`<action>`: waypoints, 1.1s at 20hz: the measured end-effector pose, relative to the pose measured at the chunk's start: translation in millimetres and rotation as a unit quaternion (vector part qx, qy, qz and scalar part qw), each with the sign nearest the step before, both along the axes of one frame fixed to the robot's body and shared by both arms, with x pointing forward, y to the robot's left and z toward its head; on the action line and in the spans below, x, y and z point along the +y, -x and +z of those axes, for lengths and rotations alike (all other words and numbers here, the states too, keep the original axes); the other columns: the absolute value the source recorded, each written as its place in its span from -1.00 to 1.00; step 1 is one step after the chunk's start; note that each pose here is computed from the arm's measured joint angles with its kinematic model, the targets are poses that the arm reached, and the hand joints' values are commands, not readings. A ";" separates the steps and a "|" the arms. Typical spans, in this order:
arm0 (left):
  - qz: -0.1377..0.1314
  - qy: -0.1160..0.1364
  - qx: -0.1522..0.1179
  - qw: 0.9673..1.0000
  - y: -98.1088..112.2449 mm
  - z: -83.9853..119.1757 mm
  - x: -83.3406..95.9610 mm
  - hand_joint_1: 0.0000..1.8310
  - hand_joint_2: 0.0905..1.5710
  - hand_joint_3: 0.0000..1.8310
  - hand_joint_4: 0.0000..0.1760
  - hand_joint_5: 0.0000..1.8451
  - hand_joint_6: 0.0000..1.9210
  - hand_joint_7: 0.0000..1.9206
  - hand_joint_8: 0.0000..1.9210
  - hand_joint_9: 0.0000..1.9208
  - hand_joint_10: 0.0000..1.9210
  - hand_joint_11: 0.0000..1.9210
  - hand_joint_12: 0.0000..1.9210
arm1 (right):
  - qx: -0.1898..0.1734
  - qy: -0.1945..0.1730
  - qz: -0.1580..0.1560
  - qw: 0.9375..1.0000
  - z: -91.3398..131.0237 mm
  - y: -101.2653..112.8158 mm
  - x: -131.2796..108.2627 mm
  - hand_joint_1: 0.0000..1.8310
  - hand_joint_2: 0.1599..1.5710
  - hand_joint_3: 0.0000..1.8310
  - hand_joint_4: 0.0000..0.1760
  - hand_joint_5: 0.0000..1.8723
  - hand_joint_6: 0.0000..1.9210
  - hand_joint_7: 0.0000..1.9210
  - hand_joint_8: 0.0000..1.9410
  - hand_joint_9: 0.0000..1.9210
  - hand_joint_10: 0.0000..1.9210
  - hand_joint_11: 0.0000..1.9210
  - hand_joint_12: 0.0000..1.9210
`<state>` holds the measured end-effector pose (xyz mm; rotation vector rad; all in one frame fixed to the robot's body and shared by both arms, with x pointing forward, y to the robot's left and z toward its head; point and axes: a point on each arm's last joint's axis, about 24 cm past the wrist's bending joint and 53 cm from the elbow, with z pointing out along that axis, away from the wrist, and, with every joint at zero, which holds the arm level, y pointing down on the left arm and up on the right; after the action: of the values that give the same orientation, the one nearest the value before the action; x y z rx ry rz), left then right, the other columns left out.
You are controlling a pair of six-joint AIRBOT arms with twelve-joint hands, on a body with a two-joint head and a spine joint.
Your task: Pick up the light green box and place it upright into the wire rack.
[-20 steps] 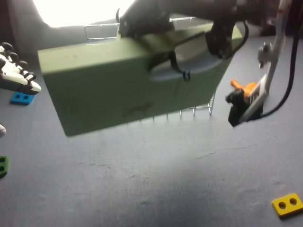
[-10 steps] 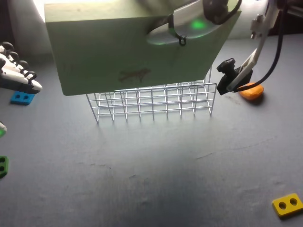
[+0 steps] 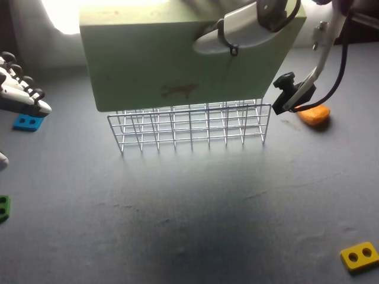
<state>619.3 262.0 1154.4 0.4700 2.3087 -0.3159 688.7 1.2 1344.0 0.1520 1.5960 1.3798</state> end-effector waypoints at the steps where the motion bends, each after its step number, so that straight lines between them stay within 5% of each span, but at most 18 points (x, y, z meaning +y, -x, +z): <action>1: 0.000 0.000 0.000 1.000 0.0 0.0 0.0 -0.78 0.60 -1.00 -1.00 -0.83 -1.00 -0.82 -1.00 -0.83 -1.00 -1.00 -0.52 | 0.002 0.001 0.001 1.000 -1.4 -1.5 1.6 0.49 0.42 -1.00 -1.00 -0.06 0.05 -0.08 0.29 -0.18 0.44 -0.41 0.69; 15: -0.003 0.000 0.001 1.000 -0.2 -0.4 -2.7 -0.71 0.63 -1.00 -1.00 -0.83 -0.99 -0.85 -1.00 -0.84 -1.00 -1.00 -0.47 | 0.013 -0.002 -0.023 1.000 -20.4 -21.6 -0.4 0.49 0.42 -1.00 -1.00 -0.12 0.14 -0.04 0.19 -0.16 0.44 -0.38 0.68; 19: -0.003 -0.001 0.001 1.000 -0.2 -0.8 -2.7 -0.71 0.63 -1.00 -1.00 -0.82 -1.00 -0.83 -1.00 -0.82 -0.99 -1.00 -0.41 | 0.038 0.016 -0.027 0.999 -50.9 -30.6 0.2 0.49 0.42 -1.00 -1.00 -0.11 0.18 -0.04 0.17 -0.16 0.42 -0.39 0.71; 22: -0.003 -0.001 0.001 1.000 -0.2 -0.9 -2.7 -0.70 0.63 -1.00 -1.00 -0.82 -1.00 -0.83 -1.00 -0.82 -1.00 -1.00 -0.41 | 0.039 0.016 -0.032 0.999 -53.9 -35.9 1.3 0.49 0.42 -1.00 -1.00 -0.10 0.17 -0.07 0.21 -0.16 0.44 -0.38 0.73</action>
<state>619.5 259.3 1153.4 0.4777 2.3106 -0.3171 724.6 2.5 1290.1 0.2379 1.6618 1.3128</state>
